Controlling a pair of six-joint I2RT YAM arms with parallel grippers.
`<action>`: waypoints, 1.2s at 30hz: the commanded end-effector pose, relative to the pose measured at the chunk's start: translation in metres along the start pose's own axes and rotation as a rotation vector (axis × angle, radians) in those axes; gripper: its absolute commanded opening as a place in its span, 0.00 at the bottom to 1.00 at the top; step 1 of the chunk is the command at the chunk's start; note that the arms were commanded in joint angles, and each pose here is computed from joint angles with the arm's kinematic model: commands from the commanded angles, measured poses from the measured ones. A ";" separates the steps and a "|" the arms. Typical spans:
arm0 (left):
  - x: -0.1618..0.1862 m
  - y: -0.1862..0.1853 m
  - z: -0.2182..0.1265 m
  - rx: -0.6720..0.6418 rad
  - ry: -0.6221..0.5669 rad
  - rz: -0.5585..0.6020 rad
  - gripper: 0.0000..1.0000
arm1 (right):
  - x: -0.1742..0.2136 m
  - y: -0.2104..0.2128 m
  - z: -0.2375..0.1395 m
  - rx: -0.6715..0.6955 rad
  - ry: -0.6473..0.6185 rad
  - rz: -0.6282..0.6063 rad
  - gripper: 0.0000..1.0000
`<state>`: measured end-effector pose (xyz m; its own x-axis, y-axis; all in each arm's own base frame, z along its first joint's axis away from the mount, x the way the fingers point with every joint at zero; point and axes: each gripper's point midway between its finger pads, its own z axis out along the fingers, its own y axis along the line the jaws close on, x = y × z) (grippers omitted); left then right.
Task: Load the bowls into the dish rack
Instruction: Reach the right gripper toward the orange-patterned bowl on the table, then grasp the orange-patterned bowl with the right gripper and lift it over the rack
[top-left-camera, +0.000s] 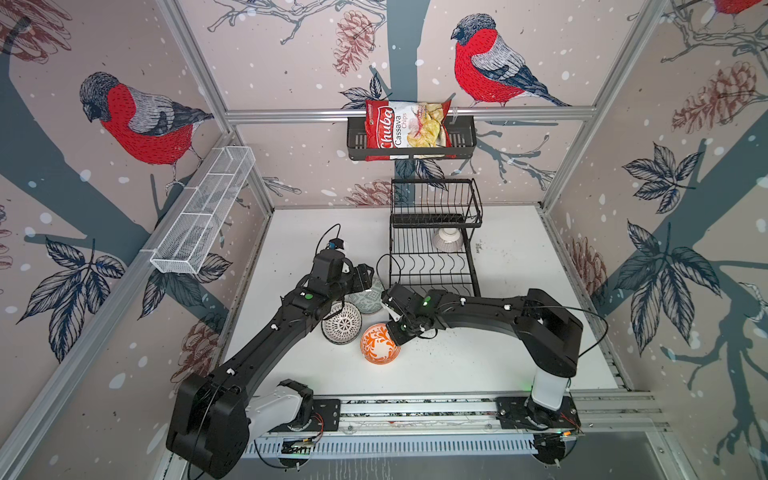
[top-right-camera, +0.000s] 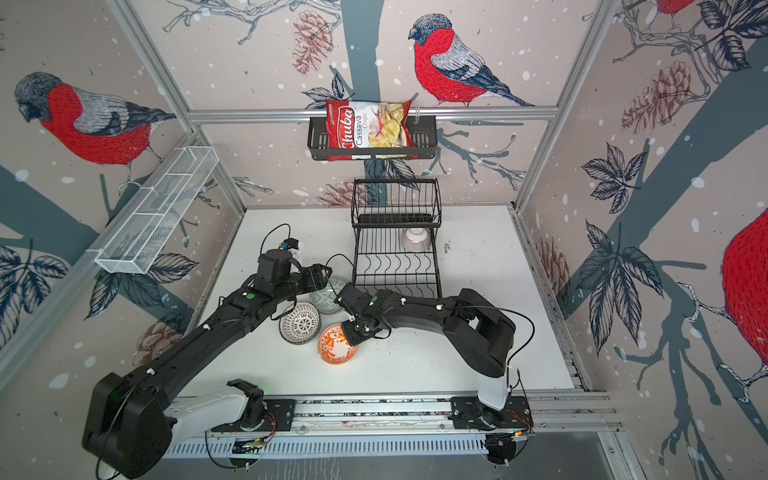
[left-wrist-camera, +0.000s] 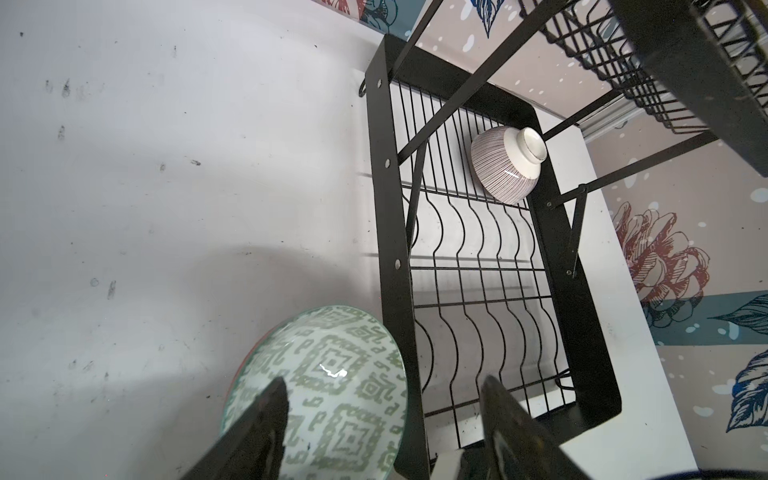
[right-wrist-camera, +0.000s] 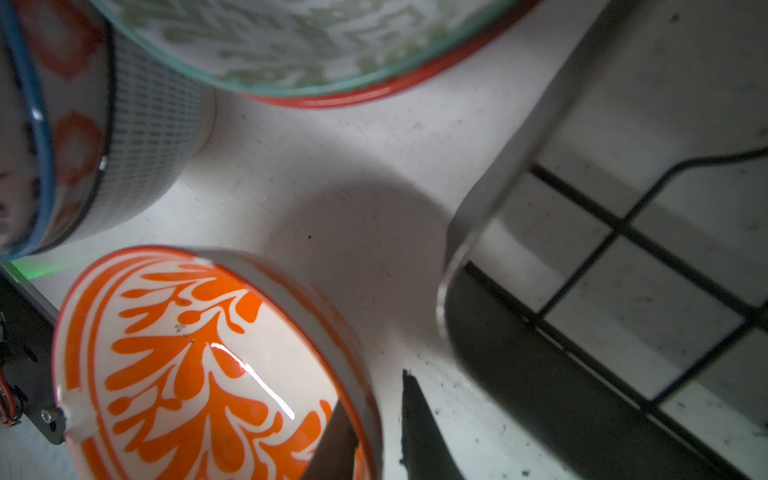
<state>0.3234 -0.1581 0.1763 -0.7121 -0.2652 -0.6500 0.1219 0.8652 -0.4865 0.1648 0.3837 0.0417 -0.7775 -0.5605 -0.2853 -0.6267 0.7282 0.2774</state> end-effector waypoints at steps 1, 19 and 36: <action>-0.007 -0.001 0.000 0.004 -0.033 0.002 0.73 | 0.001 -0.005 0.001 0.031 -0.006 0.003 0.11; -0.019 -0.015 -0.001 0.057 -0.054 -0.006 0.76 | -0.039 0.000 -0.079 0.041 -0.218 -0.045 0.01; -0.032 -0.066 0.017 0.168 -0.006 0.023 0.73 | -0.088 -0.114 -0.146 0.348 -0.435 0.105 0.01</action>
<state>0.3467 -0.1963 0.2059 -0.7172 -0.2577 -0.6475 0.1982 0.8154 -0.5440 0.2780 0.3008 0.1546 -0.7341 -0.3445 -0.5852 -0.4672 0.8816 0.0670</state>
